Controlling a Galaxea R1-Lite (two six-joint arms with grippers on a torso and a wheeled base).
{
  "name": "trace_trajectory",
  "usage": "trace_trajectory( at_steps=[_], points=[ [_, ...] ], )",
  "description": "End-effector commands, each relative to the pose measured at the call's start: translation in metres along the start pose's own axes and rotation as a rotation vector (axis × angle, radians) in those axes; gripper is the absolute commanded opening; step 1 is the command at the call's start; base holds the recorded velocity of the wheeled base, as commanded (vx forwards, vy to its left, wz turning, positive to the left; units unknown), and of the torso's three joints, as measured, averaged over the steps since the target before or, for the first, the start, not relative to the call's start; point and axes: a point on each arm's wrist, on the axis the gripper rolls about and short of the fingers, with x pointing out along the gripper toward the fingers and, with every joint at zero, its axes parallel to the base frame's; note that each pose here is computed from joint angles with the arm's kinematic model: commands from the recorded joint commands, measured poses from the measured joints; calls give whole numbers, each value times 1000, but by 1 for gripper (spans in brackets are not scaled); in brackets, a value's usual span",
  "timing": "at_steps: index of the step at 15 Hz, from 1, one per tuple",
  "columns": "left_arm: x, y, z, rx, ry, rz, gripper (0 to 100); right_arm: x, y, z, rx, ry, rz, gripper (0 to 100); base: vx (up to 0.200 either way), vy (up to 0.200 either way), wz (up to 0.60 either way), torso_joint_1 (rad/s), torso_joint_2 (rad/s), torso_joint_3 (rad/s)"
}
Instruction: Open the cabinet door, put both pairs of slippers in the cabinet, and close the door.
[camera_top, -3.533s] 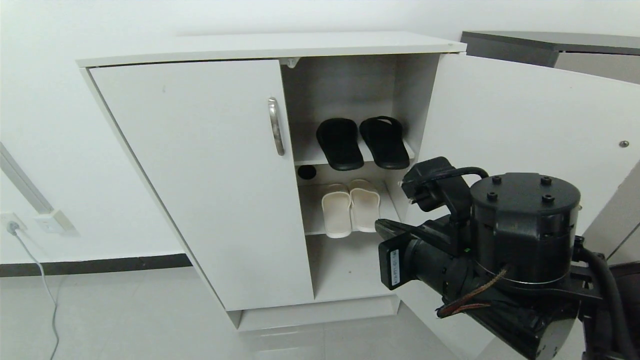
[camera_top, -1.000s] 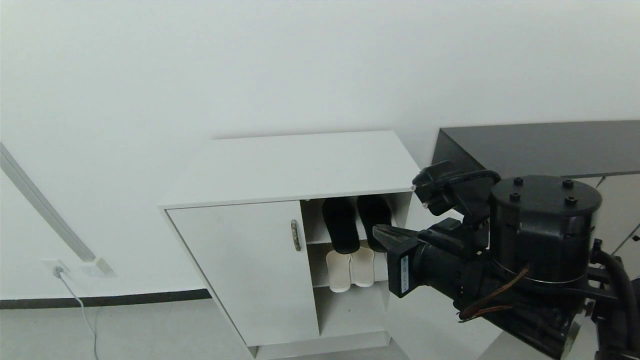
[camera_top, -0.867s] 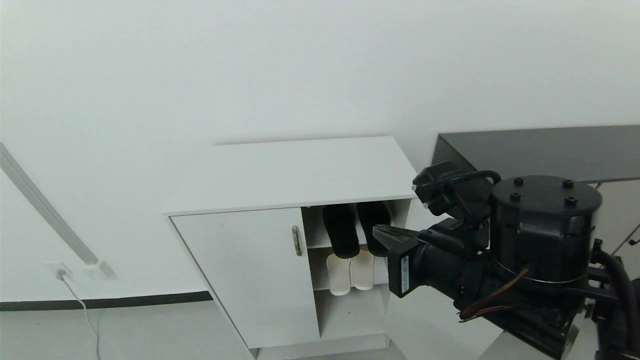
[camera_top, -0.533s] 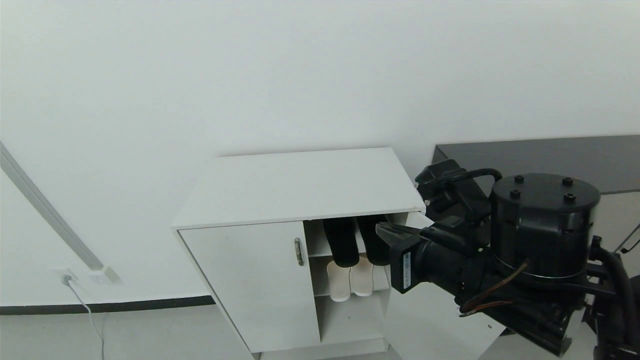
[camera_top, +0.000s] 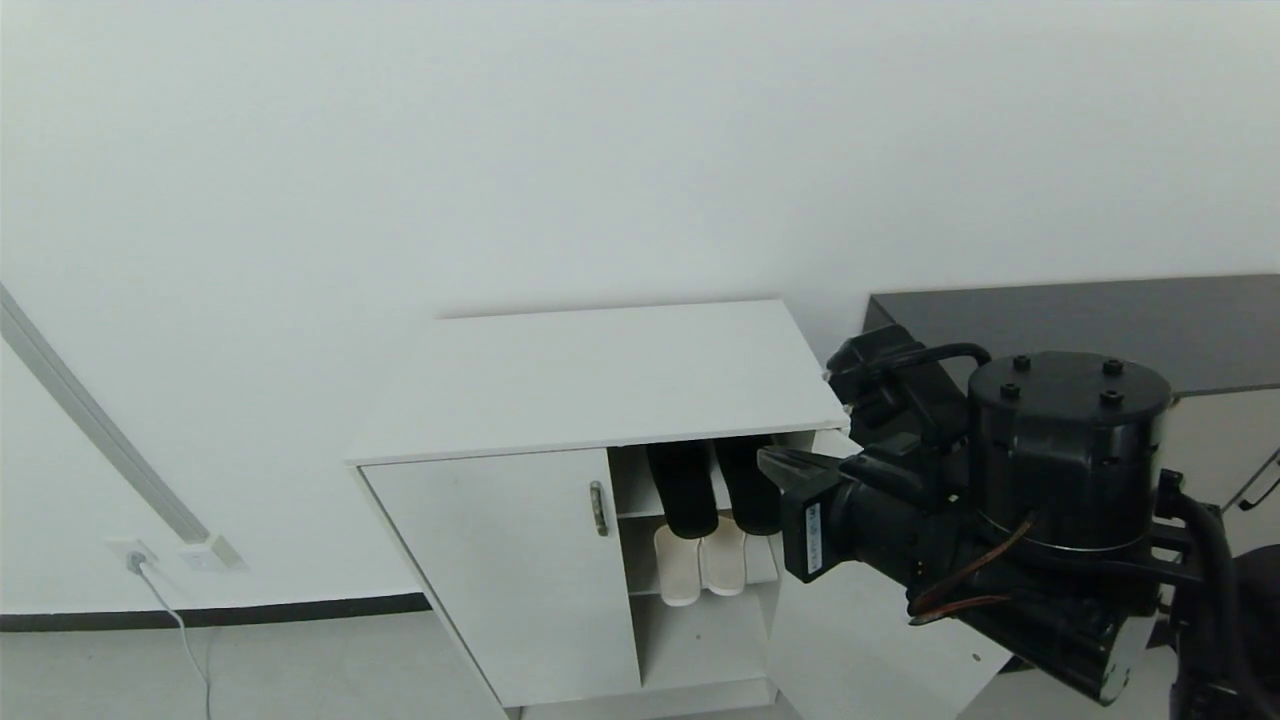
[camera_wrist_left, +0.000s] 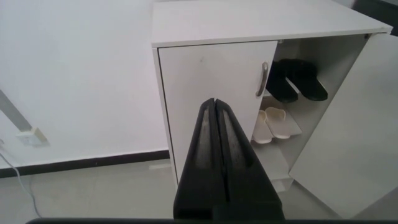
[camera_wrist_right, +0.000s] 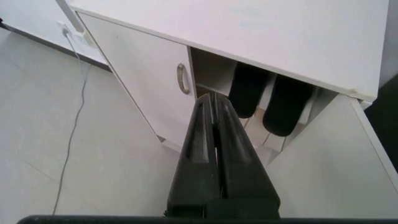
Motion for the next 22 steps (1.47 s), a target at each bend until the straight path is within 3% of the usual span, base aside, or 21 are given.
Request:
trace_trajectory(
  at_steps=[1, 6, 12, 16, 22],
  points=[
    [0, 0, 0, 0, 2, 0, 0, 1, 0, -3, -6, 11, 3, 0, 0, 0, -600, 2, 2, -2],
    [0, 0, 0, 0, 2, 0, 0, 2, -2, -3, -5, 12, -5, 0, 0, 0, -600, 6, 1, 0],
    [0, 0, 0, 0, 1, 2, 0, 21, -16, -7, -38, -22, -70, 0, 0, 0, 0, 0, 0, 0],
    [0, 0, 0, 0, 2, 0, 0, 29, -42, 2, -56, -44, -156, 0, 0, 0, 0, 0, 0, 0],
    [0, 0, 0, 0, 2, 0, 0, 34, -63, 14, -44, -7, -226, 0, -167, 0, 0, 2, 3, 0]
  ],
)
